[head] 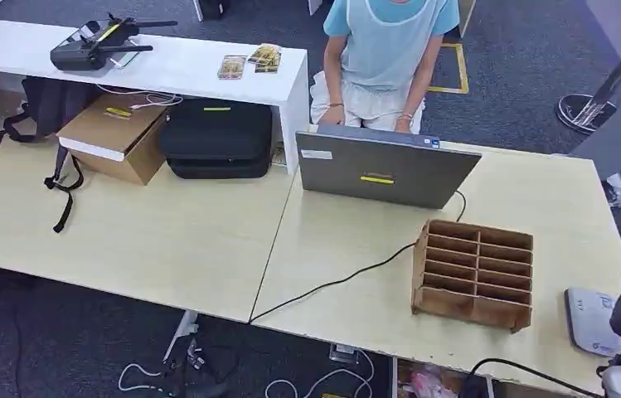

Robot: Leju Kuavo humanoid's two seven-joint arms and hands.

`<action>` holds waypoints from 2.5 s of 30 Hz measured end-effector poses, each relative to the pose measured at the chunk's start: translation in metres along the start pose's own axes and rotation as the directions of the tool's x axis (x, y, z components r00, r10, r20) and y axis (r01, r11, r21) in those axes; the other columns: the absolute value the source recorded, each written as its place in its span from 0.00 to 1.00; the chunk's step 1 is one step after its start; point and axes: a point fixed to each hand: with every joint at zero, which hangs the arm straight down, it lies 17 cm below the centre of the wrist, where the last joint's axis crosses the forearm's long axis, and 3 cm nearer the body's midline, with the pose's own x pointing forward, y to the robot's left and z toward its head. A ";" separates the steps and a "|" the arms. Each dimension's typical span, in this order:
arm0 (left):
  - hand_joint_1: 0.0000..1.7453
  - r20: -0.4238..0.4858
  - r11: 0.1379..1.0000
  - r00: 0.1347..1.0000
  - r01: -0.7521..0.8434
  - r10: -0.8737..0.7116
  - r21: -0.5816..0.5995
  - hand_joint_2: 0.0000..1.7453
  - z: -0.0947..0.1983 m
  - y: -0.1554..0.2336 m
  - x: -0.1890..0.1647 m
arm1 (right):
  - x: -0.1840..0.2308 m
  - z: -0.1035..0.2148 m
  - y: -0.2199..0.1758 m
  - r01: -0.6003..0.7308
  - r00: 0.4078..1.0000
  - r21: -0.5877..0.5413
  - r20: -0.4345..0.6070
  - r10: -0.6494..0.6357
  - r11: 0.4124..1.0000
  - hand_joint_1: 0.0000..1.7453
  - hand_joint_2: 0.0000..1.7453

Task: Pass the card to the sensor for recognition and then transmit it.

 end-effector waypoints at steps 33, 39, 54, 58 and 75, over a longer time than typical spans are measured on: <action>0.00 0.036 0.998 0.999 0.016 -0.014 -0.063 1.00 0.001 -0.011 0.025 | 0.377 -0.071 0.052 -0.193 0.788 0.026 0.600 0.139 0.981 1.00 1.00; 0.00 0.047 0.996 0.998 -0.028 0.032 -0.081 1.00 0.002 -0.016 0.036 | 0.395 -0.071 0.067 -0.244 0.773 0.024 0.609 0.179 0.970 1.00 1.00; 0.00 0.094 0.995 0.995 -0.016 0.025 -0.096 0.00 0.005 -0.030 0.069 | 0.406 -0.067 0.085 -0.315 0.756 0.019 0.609 0.239 0.949 1.00 1.00; 0.00 0.096 0.996 0.995 -0.021 0.030 -0.091 0.00 0.005 -0.031 0.071 | 0.412 -0.063 0.091 -0.319 0.750 0.024 0.618 0.236 0.948 1.00 1.00; 0.00 0.090 0.995 0.995 -0.041 0.050 -0.096 0.00 0.006 -0.040 0.072 | 0.413 -0.055 0.111 -0.385 0.734 0.034 0.617 0.284 0.922 0.00 1.00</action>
